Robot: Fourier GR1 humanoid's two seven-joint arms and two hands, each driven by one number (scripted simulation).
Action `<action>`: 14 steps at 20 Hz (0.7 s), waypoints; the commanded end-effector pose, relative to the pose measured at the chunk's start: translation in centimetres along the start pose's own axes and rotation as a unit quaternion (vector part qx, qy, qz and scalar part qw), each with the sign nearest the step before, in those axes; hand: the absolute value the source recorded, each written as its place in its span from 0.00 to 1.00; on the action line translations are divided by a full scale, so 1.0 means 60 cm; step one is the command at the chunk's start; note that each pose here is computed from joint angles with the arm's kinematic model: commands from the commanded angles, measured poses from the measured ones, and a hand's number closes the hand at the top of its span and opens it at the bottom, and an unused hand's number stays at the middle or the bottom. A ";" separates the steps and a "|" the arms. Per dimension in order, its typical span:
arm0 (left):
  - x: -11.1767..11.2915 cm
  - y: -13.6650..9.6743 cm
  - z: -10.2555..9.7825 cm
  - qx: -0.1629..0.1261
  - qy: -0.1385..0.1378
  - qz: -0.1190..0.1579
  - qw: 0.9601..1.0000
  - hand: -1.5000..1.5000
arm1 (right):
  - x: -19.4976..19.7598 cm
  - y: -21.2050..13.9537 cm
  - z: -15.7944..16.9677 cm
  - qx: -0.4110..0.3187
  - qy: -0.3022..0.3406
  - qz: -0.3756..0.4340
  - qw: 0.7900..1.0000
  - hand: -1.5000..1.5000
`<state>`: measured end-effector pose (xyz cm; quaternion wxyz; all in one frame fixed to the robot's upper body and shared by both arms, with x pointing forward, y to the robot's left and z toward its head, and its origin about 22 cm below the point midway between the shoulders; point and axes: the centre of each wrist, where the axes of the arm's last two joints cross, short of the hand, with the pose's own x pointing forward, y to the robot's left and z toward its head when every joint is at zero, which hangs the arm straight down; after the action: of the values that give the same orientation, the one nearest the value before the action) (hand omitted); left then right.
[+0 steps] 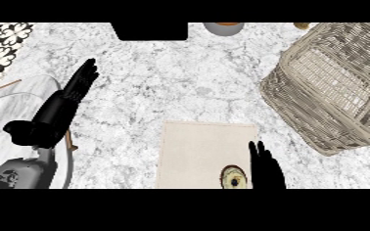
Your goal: Pick the cupcake from the placemat and place it in the basket
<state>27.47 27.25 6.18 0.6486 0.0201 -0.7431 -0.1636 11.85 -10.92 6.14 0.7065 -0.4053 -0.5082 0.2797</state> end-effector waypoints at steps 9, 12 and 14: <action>0.006 -0.004 -0.019 -0.004 0.000 -0.001 1.000 0.50 | -0.020 0.047 0.028 0.014 0.020 0.037 0.999 0.00; 0.024 -0.048 0.003 -0.002 0.000 -0.007 1.000 0.50 | 0.015 0.025 -0.007 0.018 0.028 0.048 0.998 0.00; 0.002 -0.002 0.007 0.001 0.000 -0.006 1.000 0.50 | -0.006 0.017 -0.027 0.020 0.027 0.042 0.999 0.00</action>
<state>27.42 26.52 6.09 0.6483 0.0194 -0.7425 -0.1672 12.33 -10.30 4.72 0.7102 -0.4194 -0.4771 0.3036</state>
